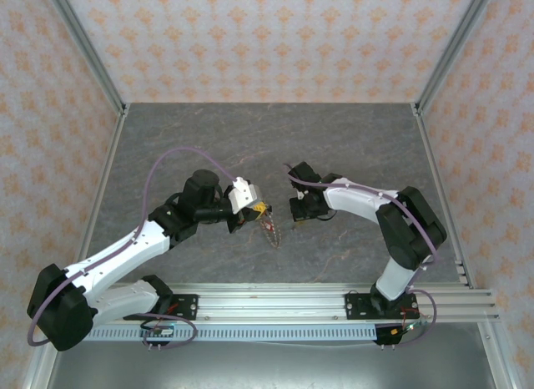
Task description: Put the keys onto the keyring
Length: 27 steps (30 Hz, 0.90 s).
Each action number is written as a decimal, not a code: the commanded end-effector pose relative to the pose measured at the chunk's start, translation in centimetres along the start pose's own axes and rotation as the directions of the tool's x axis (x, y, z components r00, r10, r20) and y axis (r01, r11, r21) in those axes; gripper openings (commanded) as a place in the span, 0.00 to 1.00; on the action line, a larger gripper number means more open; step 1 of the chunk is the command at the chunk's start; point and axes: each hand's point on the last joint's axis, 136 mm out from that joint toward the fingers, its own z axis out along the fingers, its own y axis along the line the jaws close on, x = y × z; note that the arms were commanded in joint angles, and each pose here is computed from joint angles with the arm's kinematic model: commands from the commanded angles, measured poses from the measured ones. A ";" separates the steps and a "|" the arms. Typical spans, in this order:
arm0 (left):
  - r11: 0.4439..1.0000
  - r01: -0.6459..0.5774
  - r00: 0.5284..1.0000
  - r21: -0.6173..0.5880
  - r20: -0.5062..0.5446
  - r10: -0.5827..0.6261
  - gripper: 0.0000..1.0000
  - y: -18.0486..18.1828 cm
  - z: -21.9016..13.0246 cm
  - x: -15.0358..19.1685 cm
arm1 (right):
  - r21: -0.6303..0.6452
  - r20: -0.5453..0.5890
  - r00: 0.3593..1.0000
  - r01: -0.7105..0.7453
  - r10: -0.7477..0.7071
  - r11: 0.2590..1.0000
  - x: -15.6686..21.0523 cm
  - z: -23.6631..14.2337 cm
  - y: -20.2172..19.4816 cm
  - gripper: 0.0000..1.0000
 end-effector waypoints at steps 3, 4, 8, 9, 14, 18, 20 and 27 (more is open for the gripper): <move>0.999 -0.033 0.999 -0.002 0.009 0.033 0.00 -0.3 -0.3 -0.4 | 0.013 0.021 1.000 0.011 -0.012 1.000 -0.7 -0.7 -0.1 0.01; 0.999 -0.032 0.999 -0.001 0.009 0.032 0.00 -0.3 -0.3 -0.4 | 0.008 0.041 0.999 0.011 -0.011 1.000 -1.0 -1.2 -0.1 0.00; 0.999 -0.035 0.999 0.000 0.008 0.035 0.00 -0.3 -0.3 -0.4 | -0.050 0.181 0.983 0.028 -0.019 0.998 -2.4 -4.4 0.7 0.00; 0.999 -0.034 0.999 0.001 0.007 0.034 0.00 -0.3 -0.2 -0.4 | -0.069 0.221 0.975 0.038 -0.022 0.997 -2.7 -5.2 0.9 0.00; 0.999 -0.035 0.999 0.009 0.018 0.035 0.00 -0.4 -0.2 -0.6 | -0.192 0.454 0.889 0.156 -0.053 0.969 -3.6 -11.1 2.7 0.00; 0.999 -0.038 0.999 0.021 0.026 0.037 0.00 -0.6 -0.2 -1.0 | -0.256 0.597 0.798 0.281 -0.077 0.925 -3.4 -15.3 4.2 0.00; 0.999 -0.041 0.999 0.025 0.033 0.040 0.00 -0.6 -0.1 -1.2 | -0.274 0.660 0.747 0.332 -0.074 0.902 -3.4 -17.0 4.8 0.00; 0.997 -0.046 0.998 0.060 0.044 0.044 0.00 -1.0 0.1 -1.6 | -0.191 0.760 0.603 0.564 -0.242 0.804 -1.4 -18.6 7.3 0.00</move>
